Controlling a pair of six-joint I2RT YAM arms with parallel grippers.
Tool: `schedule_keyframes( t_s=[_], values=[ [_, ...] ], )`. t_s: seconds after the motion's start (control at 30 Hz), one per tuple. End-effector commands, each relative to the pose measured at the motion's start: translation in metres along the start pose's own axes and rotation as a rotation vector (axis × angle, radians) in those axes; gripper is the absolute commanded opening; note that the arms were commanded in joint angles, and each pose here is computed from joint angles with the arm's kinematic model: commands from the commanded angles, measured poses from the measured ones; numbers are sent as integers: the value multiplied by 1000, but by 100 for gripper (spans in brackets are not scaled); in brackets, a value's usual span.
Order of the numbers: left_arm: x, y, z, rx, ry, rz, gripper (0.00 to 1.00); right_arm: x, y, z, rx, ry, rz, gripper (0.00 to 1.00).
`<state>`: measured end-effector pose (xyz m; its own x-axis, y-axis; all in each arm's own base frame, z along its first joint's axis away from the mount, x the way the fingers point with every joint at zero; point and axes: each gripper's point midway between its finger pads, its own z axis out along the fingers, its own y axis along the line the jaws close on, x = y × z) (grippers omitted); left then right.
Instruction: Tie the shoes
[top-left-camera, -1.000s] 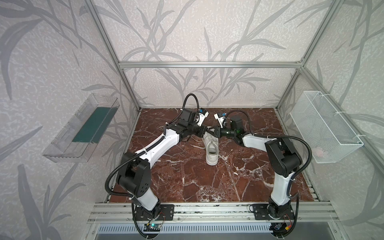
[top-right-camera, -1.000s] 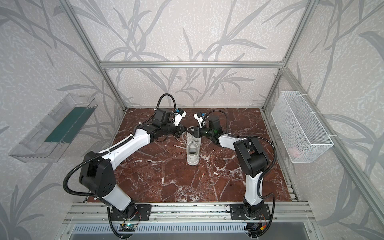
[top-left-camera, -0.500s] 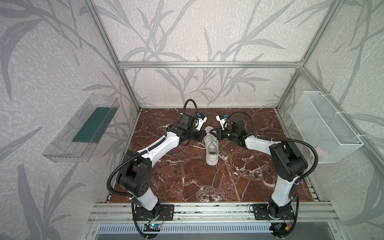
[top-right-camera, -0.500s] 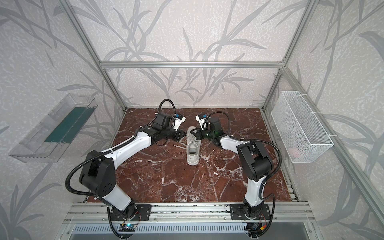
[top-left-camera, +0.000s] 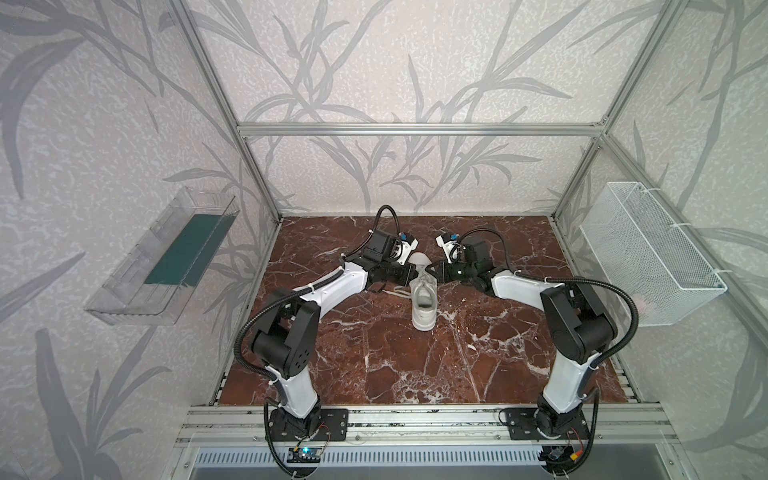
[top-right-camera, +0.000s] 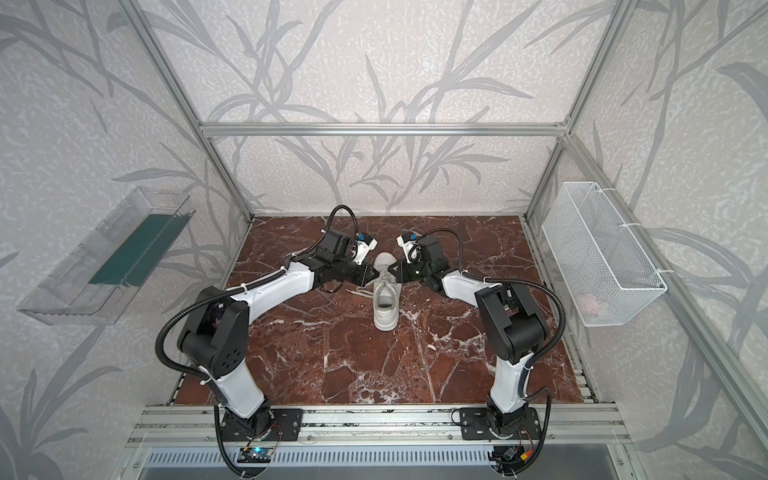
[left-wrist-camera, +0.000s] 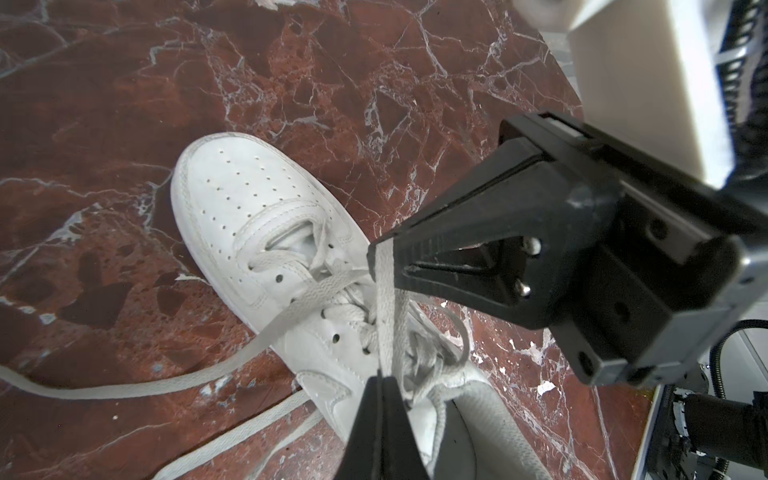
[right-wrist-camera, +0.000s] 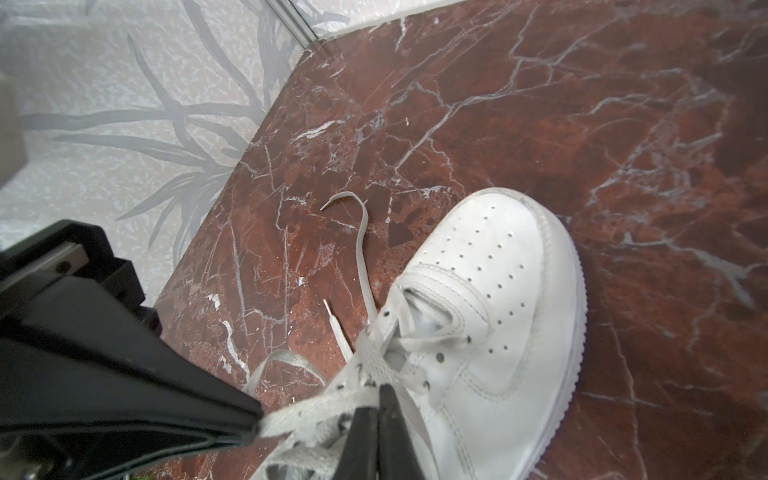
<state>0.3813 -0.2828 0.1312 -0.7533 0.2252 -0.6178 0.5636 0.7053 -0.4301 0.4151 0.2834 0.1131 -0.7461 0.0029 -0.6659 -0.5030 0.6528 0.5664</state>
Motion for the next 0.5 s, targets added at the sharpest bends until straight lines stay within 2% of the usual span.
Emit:
schedule_keyframes(
  t_s=[0.0, 0.27, 0.47],
  values=[
    [-10, -9, -2, 29, -12, -12, 0, -25, 0, -9, 35, -50, 8, 10],
    [-28, -13, -4, 32, -24, 12, 0, -32, 6, -2, -15, -61, 9, 29],
    [-44, -12, -3, 29, -43, 16, 0, -32, 6, -2, -12, -61, -4, 37]
  ],
)
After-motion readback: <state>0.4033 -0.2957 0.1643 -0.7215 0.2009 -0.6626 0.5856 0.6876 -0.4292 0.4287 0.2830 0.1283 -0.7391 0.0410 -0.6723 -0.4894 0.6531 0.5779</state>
